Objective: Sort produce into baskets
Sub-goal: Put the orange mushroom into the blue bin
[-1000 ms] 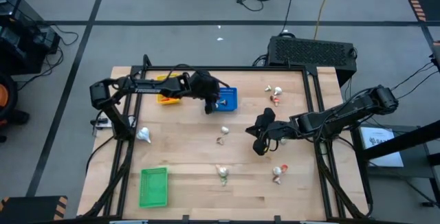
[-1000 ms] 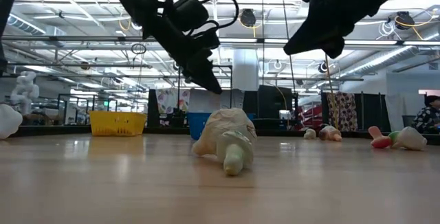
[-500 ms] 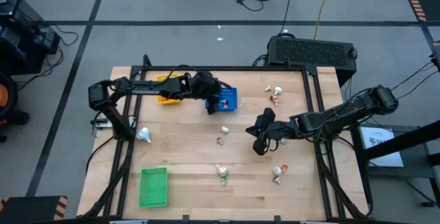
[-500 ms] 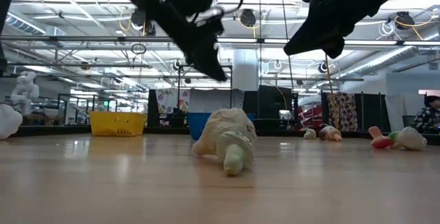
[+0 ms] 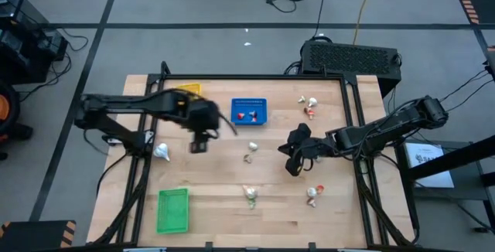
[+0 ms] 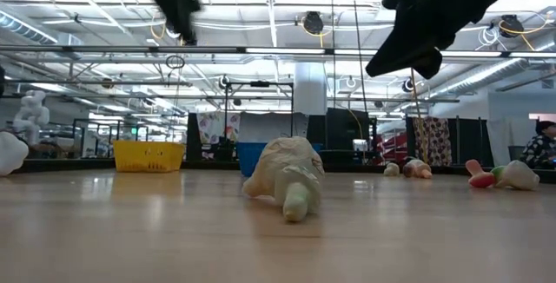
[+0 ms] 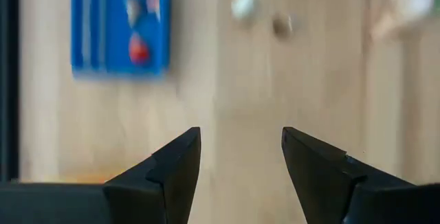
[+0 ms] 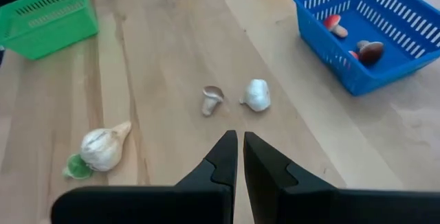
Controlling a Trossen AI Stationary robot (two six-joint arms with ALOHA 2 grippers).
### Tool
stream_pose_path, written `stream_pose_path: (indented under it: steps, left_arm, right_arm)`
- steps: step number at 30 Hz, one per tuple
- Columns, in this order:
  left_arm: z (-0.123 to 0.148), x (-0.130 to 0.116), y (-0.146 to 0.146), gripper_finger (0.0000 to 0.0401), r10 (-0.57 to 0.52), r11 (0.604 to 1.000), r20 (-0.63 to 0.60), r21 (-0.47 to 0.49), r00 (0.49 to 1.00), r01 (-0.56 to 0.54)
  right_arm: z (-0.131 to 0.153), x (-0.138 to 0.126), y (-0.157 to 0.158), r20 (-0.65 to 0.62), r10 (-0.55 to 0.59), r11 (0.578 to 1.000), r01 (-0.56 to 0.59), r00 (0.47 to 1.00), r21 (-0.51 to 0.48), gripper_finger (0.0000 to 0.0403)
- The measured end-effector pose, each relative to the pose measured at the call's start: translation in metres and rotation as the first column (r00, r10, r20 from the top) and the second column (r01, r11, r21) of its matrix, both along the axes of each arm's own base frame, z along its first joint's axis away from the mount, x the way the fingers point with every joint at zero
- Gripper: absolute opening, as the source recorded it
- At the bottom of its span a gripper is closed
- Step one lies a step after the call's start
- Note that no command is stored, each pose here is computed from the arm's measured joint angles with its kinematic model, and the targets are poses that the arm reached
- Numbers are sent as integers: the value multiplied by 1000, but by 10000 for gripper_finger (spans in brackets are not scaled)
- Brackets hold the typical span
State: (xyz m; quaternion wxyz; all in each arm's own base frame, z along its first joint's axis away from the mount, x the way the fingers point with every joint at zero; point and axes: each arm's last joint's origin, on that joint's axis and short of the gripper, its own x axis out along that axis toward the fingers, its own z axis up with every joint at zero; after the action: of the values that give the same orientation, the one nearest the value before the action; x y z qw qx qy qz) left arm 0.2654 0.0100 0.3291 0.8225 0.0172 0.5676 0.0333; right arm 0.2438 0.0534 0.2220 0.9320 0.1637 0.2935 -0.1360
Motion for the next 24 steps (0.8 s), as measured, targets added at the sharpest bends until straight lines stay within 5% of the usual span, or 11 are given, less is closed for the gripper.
stream_pose_path:
  steps: [10, 16, 24]
  left_arm:
    - [2, -70, -20, 212, 190, 978, -122, -67, 974, -199]
    - [-39, -73, -24, 212, 167, 981, -212, -64, 963, -184]
    - [-101, -75, -36, 212, 107, 948, -331, -250, 938, -196]
  right_arm:
    - [1, 0, 2, 12, 10, 1000, -10, 1000, 0, 18]
    - [2, 2, -1, 20, 30, 998, -29, 999, -48, 18]
    - [7, 8, -10, 65, 40, 994, -33, 997, -108, 18]
